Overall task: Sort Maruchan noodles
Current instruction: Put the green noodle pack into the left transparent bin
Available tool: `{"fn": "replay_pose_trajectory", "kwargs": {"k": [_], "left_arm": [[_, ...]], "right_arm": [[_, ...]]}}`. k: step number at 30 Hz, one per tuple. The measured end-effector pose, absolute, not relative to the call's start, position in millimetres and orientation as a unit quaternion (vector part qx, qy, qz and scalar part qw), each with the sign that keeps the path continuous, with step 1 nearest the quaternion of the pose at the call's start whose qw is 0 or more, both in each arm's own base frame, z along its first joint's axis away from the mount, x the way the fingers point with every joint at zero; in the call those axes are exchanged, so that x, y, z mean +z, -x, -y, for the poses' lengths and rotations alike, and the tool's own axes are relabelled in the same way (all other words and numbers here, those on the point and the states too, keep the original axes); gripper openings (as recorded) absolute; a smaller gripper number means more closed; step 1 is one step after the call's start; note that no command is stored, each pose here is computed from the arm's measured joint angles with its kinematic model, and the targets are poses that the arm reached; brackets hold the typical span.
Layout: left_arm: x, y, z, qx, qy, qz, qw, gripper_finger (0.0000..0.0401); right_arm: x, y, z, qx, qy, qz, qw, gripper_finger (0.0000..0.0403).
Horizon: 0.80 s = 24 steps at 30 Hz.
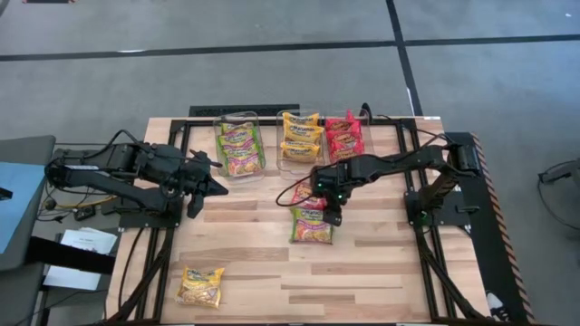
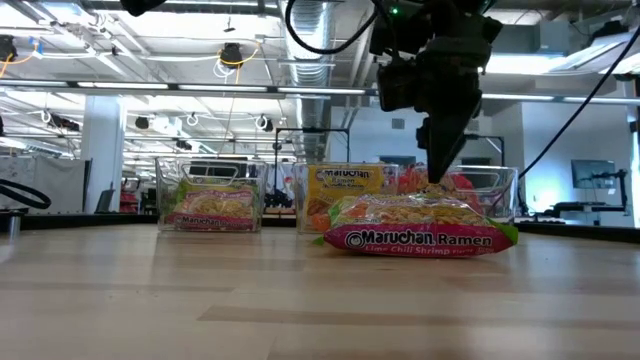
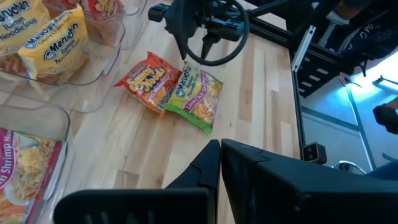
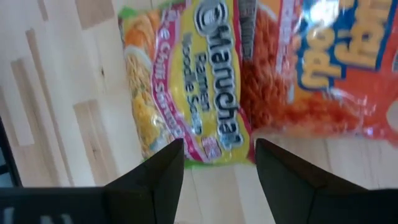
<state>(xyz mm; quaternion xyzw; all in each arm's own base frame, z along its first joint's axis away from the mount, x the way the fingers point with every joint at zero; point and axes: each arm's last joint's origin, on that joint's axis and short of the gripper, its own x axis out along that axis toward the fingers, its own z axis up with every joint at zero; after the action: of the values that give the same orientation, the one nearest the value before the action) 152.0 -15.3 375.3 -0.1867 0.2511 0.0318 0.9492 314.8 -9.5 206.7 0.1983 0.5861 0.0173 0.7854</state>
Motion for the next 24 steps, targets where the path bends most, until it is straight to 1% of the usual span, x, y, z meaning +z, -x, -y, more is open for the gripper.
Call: {"fn": "replay_pose_trajectory", "kwargs": {"k": [6,13,19,21,24], "left_arm": [[375,-152,15,0.032,0.187,-0.251,0.949,0.0000],[375,-154,15,0.039,0.186,-0.252,0.949,0.0000],[369,-164,16,0.045,0.179,-0.269,0.945,0.0001],[366,-169,17,0.045,0.179,-0.279,0.942,0.0007],[364,-172,16,0.053,0.163,-0.286,0.943,0.0027]], "right_arm": [[208,-319,14,0.011,-0.195,-0.566,0.801,0.0220],[208,-319,14,0.009,-0.196,-0.565,0.801,0.0220],[208,-319,12,0.009,-0.197,-0.567,0.800,0.0220],[208,-319,11,0.010,-0.197,-0.568,0.799,0.0220],[208,-318,11,0.012,-0.192,-0.572,0.797,0.0220]]}}
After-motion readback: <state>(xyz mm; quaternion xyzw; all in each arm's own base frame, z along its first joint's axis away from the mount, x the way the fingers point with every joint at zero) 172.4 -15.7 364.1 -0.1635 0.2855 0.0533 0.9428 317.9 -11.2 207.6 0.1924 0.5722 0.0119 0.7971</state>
